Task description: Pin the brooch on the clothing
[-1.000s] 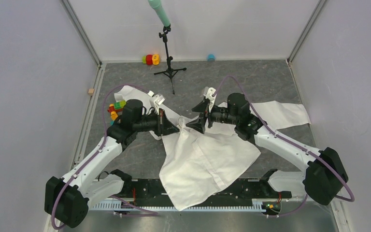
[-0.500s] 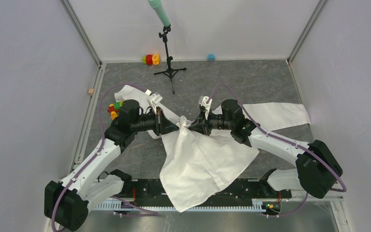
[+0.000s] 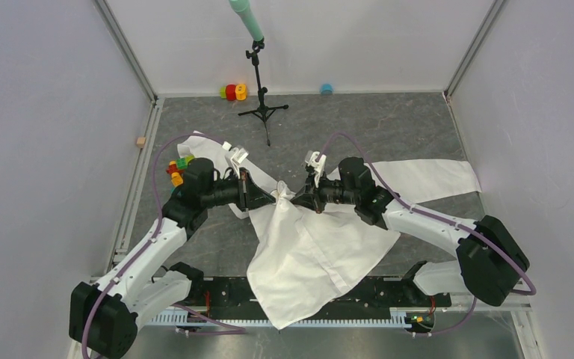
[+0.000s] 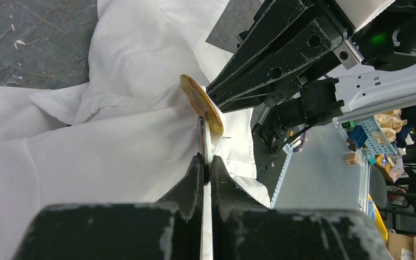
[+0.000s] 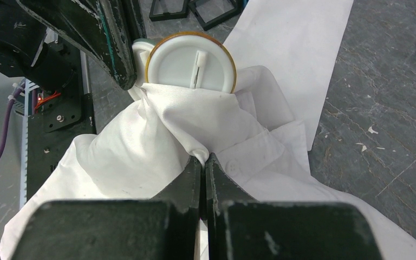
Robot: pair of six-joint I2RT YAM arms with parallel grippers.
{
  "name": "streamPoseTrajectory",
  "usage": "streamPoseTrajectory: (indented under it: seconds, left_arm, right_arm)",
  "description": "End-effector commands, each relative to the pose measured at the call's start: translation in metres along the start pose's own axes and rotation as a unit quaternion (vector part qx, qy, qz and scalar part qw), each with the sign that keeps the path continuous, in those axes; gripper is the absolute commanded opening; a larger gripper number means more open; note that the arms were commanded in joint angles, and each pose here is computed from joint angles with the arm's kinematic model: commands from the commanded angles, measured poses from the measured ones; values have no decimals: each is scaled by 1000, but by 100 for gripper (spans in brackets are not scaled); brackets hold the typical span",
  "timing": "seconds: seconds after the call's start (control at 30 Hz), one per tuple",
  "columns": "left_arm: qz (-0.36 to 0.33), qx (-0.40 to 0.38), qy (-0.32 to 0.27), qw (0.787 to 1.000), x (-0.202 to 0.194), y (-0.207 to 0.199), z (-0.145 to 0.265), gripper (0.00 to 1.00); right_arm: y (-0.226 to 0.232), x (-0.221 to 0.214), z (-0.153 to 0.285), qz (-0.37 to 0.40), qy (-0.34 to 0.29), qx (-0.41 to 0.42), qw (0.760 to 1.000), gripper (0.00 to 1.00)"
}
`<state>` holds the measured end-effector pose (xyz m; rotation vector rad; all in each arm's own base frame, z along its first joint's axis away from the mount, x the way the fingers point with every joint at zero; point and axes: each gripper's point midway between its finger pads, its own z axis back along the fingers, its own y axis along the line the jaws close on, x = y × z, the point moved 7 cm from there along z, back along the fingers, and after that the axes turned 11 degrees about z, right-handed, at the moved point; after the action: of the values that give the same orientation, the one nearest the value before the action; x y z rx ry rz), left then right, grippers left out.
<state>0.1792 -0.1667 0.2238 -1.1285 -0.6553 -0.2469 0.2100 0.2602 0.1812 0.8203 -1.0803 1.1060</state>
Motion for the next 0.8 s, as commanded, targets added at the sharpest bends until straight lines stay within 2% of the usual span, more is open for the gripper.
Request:
streamPoseTrajectory:
  seconds: [0.0,0.37,0.77]
  left_arm:
    - [-36,-47,-48,997,20,-22,7,2]
    - [-41,-20,-95,994,23,-21,13,2]
    - [-62,-11,-134,989,27,-27,23,2]
  right_arm:
    - [-8,-28,3,-55,87,-53,993,0]
    - [3,-8,-4,-133,59,-56,988,0]
    - [12,-4,-3,-171,75,-52,981,0]
